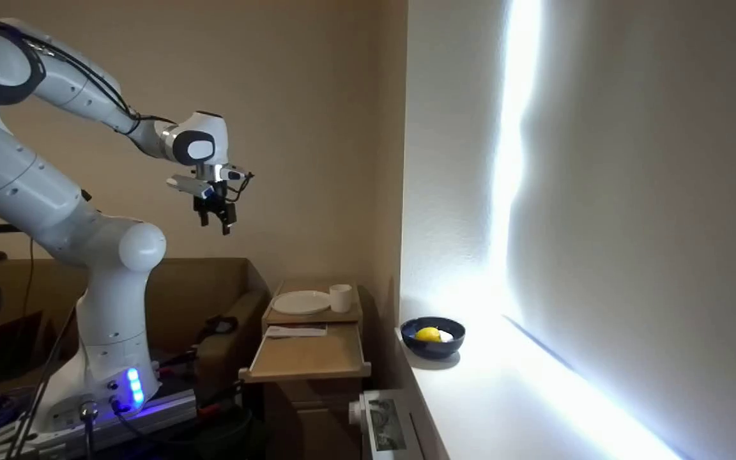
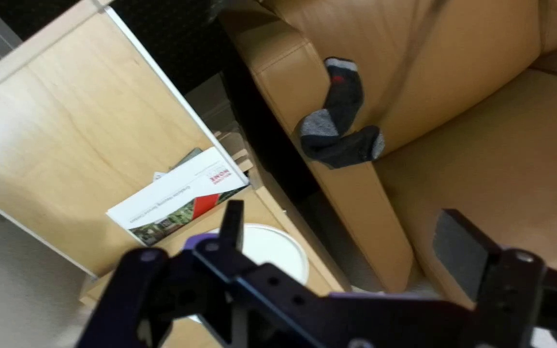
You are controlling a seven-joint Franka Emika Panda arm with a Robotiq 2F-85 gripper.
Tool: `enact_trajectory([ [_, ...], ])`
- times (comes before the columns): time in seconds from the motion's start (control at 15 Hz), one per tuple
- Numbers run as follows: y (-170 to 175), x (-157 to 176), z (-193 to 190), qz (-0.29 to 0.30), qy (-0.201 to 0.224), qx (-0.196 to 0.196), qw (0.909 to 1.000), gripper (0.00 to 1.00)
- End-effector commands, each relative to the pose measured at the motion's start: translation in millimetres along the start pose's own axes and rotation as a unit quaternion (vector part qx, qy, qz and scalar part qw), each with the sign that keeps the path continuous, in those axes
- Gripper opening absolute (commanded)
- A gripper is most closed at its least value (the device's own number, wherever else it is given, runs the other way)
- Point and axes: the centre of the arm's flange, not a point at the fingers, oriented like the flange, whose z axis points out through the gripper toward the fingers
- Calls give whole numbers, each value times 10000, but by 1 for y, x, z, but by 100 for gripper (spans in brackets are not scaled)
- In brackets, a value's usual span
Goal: Place the white mug on the windowsill
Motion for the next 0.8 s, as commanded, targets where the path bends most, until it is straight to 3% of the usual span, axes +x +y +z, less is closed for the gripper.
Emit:
enact_trajectory([
  [0.0,58,33,51,798,65,-594,9950,100],
  [0.13,81,51,77,1309,132,-805,9880,100],
  [0.33,89,68,98,2129,-31,-386,9763,100],
  [0.4,78,63,88,2140,69,-177,9767,100],
  [0.47,90,48,91,1934,-21,-447,9801,100],
  [0.73,84,59,98,2127,-139,-359,9764,100],
])
